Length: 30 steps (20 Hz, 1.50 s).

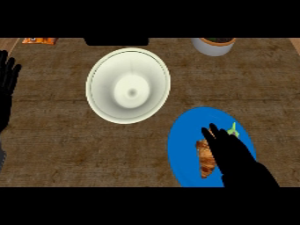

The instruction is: Pick the croissant from the plate and place it in the bowl

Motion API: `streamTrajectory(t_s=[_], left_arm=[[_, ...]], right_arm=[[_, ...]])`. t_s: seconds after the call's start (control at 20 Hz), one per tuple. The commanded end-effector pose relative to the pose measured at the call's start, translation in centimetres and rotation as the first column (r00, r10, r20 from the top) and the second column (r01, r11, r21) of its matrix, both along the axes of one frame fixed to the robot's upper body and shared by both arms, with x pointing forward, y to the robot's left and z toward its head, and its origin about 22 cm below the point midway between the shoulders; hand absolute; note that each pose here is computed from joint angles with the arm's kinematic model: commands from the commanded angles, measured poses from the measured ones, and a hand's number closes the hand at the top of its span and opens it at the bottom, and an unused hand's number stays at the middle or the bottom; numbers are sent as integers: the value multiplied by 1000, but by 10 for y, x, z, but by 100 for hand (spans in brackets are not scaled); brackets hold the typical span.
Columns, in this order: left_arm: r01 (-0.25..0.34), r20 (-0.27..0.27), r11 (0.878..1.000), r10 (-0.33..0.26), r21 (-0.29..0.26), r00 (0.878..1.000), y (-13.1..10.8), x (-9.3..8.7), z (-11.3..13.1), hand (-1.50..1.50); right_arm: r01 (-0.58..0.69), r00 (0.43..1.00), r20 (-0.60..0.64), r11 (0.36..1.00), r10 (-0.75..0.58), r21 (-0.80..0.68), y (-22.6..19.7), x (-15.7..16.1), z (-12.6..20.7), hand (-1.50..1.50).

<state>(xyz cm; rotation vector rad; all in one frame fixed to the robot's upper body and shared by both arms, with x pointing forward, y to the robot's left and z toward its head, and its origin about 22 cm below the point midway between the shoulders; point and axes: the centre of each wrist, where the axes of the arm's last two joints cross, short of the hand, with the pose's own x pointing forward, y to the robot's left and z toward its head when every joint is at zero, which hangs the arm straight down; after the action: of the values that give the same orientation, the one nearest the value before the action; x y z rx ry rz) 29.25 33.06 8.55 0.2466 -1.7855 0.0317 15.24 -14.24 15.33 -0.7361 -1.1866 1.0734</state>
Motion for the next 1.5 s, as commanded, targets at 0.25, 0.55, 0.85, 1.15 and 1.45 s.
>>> streamTrajectory(t_s=[0.25,0.55,0.85,1.15,1.45], left_arm=[[6,-9,1000,-6,7,1000,1,-2,-12,0],[-10,6,1000,10,3,1000,-4,17,-2,0],[6,3,1000,-6,-12,1000,-17,-8,-6,0],[-2,-8,1000,2,-6,1000,-2,15,-6,0],[-1,-3,1000,1,-11,1000,-11,13,11,0]], right_arm=[[94,989,-113,994,-100,-58,9,12,-34,-150],[112,983,-138,991,-121,-77,-29,30,-43,-150],[106,988,-104,993,-110,-49,-23,34,-60,-150],[47,994,-96,998,-52,-47,-20,32,-71,-150],[57,989,-131,995,-67,-79,-22,48,-86,-150]])
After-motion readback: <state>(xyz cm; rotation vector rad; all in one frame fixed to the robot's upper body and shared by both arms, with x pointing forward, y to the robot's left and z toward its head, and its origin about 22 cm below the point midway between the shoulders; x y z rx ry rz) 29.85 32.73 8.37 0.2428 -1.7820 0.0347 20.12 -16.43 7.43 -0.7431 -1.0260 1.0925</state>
